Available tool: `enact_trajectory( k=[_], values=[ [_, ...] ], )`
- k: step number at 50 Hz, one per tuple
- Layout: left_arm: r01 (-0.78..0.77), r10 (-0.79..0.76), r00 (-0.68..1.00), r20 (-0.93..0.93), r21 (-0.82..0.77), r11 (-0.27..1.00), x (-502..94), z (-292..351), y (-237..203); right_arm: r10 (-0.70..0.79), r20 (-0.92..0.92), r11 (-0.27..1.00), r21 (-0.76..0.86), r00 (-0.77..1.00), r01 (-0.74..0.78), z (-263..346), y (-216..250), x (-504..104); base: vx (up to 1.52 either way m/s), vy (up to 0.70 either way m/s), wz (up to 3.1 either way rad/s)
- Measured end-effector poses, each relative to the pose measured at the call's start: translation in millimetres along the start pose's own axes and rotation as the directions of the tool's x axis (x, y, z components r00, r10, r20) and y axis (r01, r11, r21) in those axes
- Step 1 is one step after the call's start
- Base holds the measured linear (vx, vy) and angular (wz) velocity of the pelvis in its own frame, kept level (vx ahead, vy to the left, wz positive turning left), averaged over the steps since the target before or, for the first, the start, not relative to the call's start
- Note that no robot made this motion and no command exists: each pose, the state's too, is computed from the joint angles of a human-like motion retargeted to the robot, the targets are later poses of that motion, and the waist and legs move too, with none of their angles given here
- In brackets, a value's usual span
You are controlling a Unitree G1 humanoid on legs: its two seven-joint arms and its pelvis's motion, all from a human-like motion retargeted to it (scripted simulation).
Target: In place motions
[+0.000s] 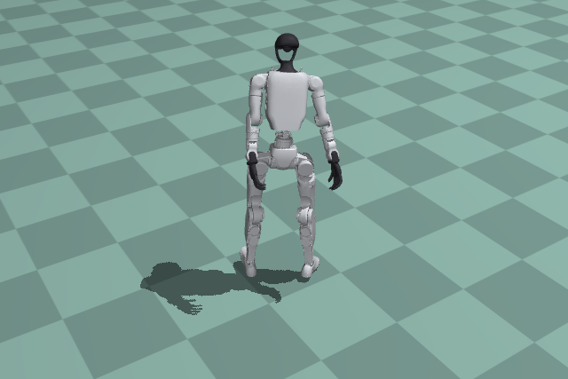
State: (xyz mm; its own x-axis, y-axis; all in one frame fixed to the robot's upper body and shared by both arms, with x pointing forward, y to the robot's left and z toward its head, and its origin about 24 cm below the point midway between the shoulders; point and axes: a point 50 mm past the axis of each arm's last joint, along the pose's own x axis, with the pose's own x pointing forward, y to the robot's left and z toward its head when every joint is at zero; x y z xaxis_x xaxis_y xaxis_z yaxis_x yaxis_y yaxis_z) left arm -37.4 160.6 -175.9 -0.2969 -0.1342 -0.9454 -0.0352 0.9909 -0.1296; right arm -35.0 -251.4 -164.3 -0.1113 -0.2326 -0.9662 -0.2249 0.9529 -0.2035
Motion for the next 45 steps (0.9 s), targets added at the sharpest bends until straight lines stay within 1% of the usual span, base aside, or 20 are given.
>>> enact_trajectory(
  k=[3, 5, 8, 11, 13, 15, 19, 22, 25, 28, 32, 35, 38, 40, 42, 43, 45],
  values=[
    [-0.082, 0.086, 0.964, 0.251, -0.028, 0.996, -16, 65, 4, -0.111, 0.246, 0.992, -0.026, 0.963, 0.121, 76, -27, -8, -0.5, 0.12, -0.6],
    [-0.153, 0.144, 0.89, 0.432, -0.015, 0.988, -38, 114, 10, -0.197, 0.43, 0.971, -0.035, 0.881, 0.235, 133, -45, -25, -0.59, 0.08, -0.36],
    [-0.284, 0.193, 0.727, 0.659, 0.033, 0.958, -88, 182, 22, -0.274, 0.666, 0.921, -0.026, 0.694, 0.388, 206, -70, -67, -0.39, 0.08, 0.21],
    [-0.375, 0.164, 0.546, 0.821, 0.064, 0.925, -162, 249, 24, -0.314, 0.827, 0.863, 0.044, 0.466, 0.503, 269, -94, -126, -0.31, 0.06, 0.17],
    [-0.417, 0.105, 0.443, 0.89, 0.101, 0.903, -213, 284, 12, -0.352, 0.878, 0.829, 0.131, 0.325, 0.544, 298, -110, -165, -0.28, -0.08, -0.28],
    [-0.45, 0.056, 0.356, 0.933, 0.119, 0.885, -259, 308, -1, -0.372, 0.903, 0.809, 0.202, 0.214, 0.553, 321, -122, -201, -0.23, -0.12, -0.22],
    [-0.514, 0.052, 0.18, 0.982, 0.049, 0.856, -345, 335, -15, -0.303, 0.952, 0.812, 0.24, 0.033, 0.531, 362, -130, -280, -0.17, -0.04, -0.12],
    [-0.538, 0.06, 0.061, 0.996, -0.018, 0.843, -398, 341, -26, -0.253, 0.958, 0.801, 0.287, -0.137, 0.526, 379, -131, -341, -0.1, -0.01, -0.3],
    [-0.516, 0.037, -0.028, 0.999, -0.046, 0.855, -426, 343, -40, -0.214, 0.934, 0.762, 0.343, -0.286, 0.549, 385, -127, -385, -0.01, 0.04, -0.57],
    [-0.5, -0.011, -0.02, 1.0, -0.001, 0.866, -413, 343, -46, -0.172, 0.933, 0.727, 0.337, -0.316, 0.599, 385, -119, -385, 0.07, 0.08, -0.7],
    [-0.515, -0.035, 0.012, 0.999, 0.036, 0.857, -391, 341, -43, -0.141, 0.946, 0.704, 0.304, -0.293, 0.642, 383, -112, -366, 0.09, 0.03, -0.23],
    [-0.486, -0.035, 0.014, 0.999, 0.038, 0.873, -383, 341, -42, -0.144, 0.952, 0.694, 0.292, -0.272, 0.658, 381, -113, -357, 0.04, 0.01, 0.04],
    [-0.459, -0.045, -0.018, 0.999, 0.032, 0.888, -394, 341, -38, -0.182, 0.942, 0.692, 0.325, -0.28, 0.644, 380, -124, -362, 0.0, 0.0, 0.0],
    [-0.472, -0.037, -0.033, 0.999, 0.017, 0.882, -408, 340, -27, -0.214, 0.935, 0.693, 0.349, -0.282, 0.631, 379, -133, -369, -0.06, 0.0, 0.15],
    [-0.493, -0.006, -0.012, 1.0, -0.001, 0.87, -412, 338, -10, -0.231, 0.939, 0.693, 0.344, -0.256, 0.633, 378, -139, -367, 0.0, 0.0, 0.0],
    [-0.504, 0.016, 0.016, 1.0, -0.006, 0.864, -406, 336, 0, -0.231, 0.946, 0.692, 0.325, -0.228, 0.645, 377, -140, -360, 0.08, 0.0, -0.01],
    [-0.528, 0.072, 0.124, 0.99, 0.004, 0.849, -376, 329, 25, -0.223, 0.967, 0.694, 0.248, -0.127, 0.676, 371, -137, -326, 0.15, 0.0, -0.08]
  ],
)
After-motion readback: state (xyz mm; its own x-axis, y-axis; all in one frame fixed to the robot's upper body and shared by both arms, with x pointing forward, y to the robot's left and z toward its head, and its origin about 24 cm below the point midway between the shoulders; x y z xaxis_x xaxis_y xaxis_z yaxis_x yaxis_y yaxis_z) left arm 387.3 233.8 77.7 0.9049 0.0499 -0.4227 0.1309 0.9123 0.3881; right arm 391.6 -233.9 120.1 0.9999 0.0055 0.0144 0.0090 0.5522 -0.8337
